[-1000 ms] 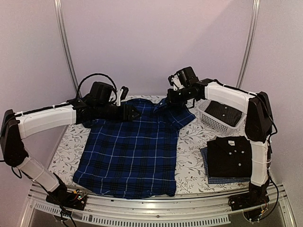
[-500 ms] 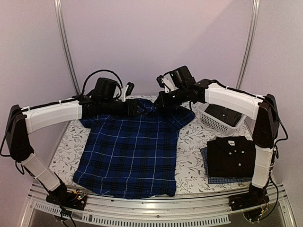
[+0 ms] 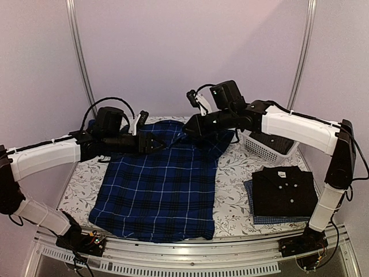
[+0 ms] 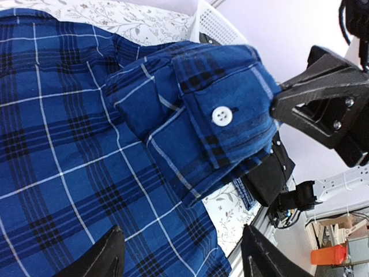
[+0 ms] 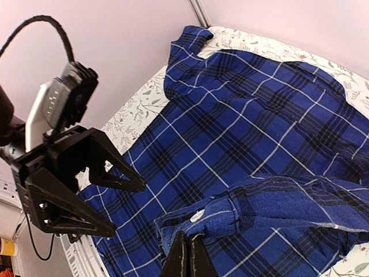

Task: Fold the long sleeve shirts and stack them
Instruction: Pass from the right arm to the left

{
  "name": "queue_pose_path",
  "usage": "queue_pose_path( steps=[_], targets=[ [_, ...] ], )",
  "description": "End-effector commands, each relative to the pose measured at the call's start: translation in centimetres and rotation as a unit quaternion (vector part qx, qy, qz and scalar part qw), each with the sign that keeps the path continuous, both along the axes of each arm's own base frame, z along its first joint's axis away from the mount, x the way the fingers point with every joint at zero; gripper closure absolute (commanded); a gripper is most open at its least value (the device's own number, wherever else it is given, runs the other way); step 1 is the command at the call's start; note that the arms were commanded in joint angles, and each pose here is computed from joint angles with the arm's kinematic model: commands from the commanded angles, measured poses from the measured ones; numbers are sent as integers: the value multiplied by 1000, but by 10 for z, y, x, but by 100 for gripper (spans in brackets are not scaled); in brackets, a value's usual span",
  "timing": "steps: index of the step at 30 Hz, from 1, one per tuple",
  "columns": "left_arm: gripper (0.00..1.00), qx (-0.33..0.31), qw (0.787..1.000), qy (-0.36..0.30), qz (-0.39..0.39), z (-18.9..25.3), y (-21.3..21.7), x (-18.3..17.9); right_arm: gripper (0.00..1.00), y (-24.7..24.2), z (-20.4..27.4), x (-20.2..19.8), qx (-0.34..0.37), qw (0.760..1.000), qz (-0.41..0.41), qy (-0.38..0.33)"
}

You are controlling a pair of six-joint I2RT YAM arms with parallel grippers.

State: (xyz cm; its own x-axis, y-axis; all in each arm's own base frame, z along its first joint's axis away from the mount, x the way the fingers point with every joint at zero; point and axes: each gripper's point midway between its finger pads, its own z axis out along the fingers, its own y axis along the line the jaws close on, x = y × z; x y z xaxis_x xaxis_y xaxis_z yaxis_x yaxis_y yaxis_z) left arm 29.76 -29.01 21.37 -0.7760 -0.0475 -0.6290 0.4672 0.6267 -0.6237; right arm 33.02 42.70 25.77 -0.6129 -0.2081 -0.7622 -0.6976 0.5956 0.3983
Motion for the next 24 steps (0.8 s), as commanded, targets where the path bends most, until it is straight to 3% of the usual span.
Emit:
queue_pose_path(
  steps=[1, 5, 14, 24],
  targets=[
    [32, -33, 998, -15, -48, 10, -6, -16, 100, 19, 29, -29, 31, 997, 71, -31],
    [32, -39, 995, -54, -68, 22, -3, -28, 100, 37, 29, -50, 19, 992, 113, -44],
    [32, -28, 985, -148, -86, 53, 9, -42, 100, 47, 36, -59, 18, 988, 150, -45],
    [29, 17, 983, -160, -94, 51, -4, -36, 100, 56, 26, -50, 11, 991, 134, -19]
  ],
)
